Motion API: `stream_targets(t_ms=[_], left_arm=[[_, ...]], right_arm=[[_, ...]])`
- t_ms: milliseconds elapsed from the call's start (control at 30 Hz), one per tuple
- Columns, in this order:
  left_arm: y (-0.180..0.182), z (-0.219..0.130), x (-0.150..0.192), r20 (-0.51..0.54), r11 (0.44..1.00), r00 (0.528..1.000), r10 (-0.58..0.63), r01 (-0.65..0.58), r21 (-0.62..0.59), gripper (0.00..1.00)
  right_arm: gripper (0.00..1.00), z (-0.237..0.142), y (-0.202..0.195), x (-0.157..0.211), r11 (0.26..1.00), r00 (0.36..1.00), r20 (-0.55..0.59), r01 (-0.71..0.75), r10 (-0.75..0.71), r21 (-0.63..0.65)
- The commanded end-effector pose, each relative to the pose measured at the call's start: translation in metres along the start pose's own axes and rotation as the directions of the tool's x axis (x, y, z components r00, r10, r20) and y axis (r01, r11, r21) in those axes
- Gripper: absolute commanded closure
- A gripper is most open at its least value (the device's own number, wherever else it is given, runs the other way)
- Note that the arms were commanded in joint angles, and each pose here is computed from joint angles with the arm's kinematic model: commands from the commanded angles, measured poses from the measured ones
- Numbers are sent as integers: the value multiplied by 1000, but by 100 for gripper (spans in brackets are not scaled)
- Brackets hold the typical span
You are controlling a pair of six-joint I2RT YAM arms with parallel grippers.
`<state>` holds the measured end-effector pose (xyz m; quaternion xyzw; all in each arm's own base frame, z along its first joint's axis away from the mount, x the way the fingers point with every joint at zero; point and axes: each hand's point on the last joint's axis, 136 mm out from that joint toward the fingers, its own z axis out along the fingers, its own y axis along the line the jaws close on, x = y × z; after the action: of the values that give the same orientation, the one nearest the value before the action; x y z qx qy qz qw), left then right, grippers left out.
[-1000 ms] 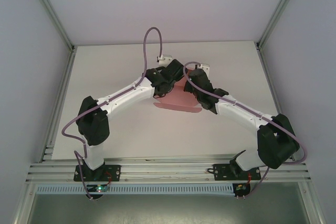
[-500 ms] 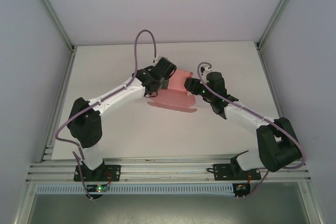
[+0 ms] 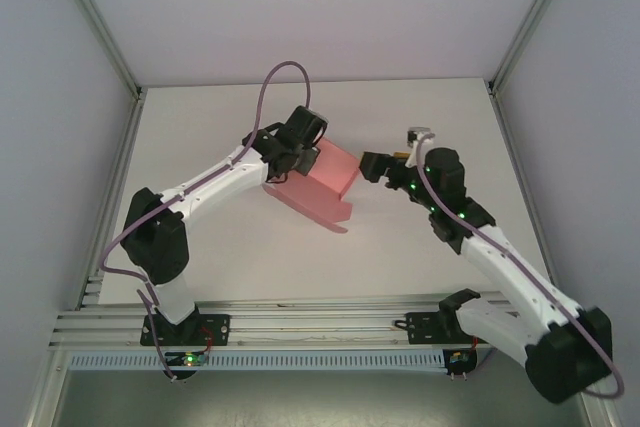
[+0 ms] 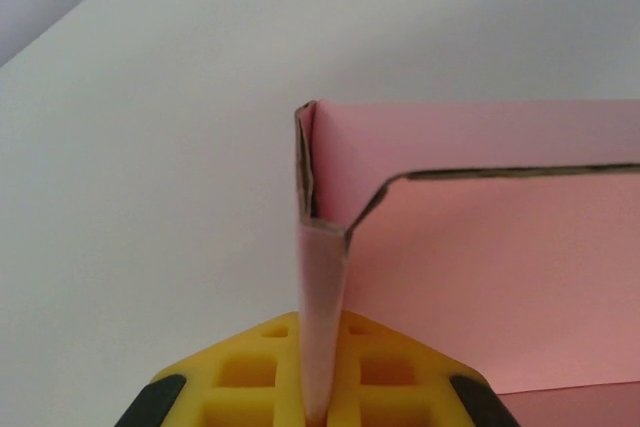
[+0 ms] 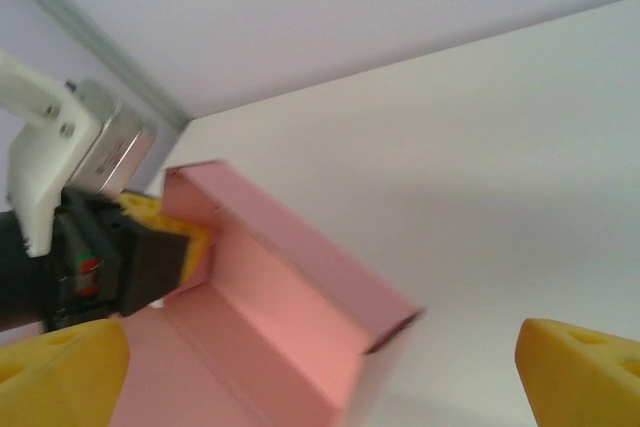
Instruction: Assemble paper box
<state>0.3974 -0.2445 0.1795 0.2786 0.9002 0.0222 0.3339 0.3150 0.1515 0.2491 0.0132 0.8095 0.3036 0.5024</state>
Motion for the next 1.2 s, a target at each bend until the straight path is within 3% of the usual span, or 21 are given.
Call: stream_targets(t_ms=[0, 67, 167, 267, 300, 433, 733, 933, 1067, 1167], left_arm=[[-15, 0, 27, -45, 927, 934, 353, -343, 148, 100], [-23, 2, 39, -66, 863, 877, 475, -450, 228, 100], [-35, -2, 47, -81, 778, 814, 575, -514, 360, 100], [-54, -13, 66, -43, 621, 716, 697, -573, 535, 100], [-54, -10, 68, -40, 596, 688, 725, -597, 538, 100], [-47, 9, 66, -62, 547, 605, 794, -665, 508, 100], [-62, 44, 66, -68, 462, 511, 857, -703, 541, 100], [-72, 76, 66, -82, 462, 495, 865, -721, 516, 100], [-78, 86, 70, -96, 455, 481, 871, -722, 521, 90], [-82, 91, 80, -113, 431, 445, 888, -723, 540, 85]], right_arm=[[1, -27, -52, 20, 969, 998, -35, 52, -45, 242], [2, -40, -59, 20, 963, 999, -14, 48, -46, 267], [2, -54, -72, 22, 954, 999, 9, 28, -32, 299], [2, -62, -84, 25, 944, 1000, 0, 8, -8, 331], [1, -63, -87, 26, 942, 1000, -5, 6, -4, 336], [2, -63, -93, 30, 938, 1000, -25, 2, 7, 346], [2, -63, -102, 37, 930, 998, -48, -9, 29, 368], [2, -63, -106, 39, 925, 998, -53, -11, 34, 380], [2, -62, -108, 42, 924, 997, -58, -19, 45, 383], [2, -62, -109, 44, 923, 997, -59, -25, 51, 383]])
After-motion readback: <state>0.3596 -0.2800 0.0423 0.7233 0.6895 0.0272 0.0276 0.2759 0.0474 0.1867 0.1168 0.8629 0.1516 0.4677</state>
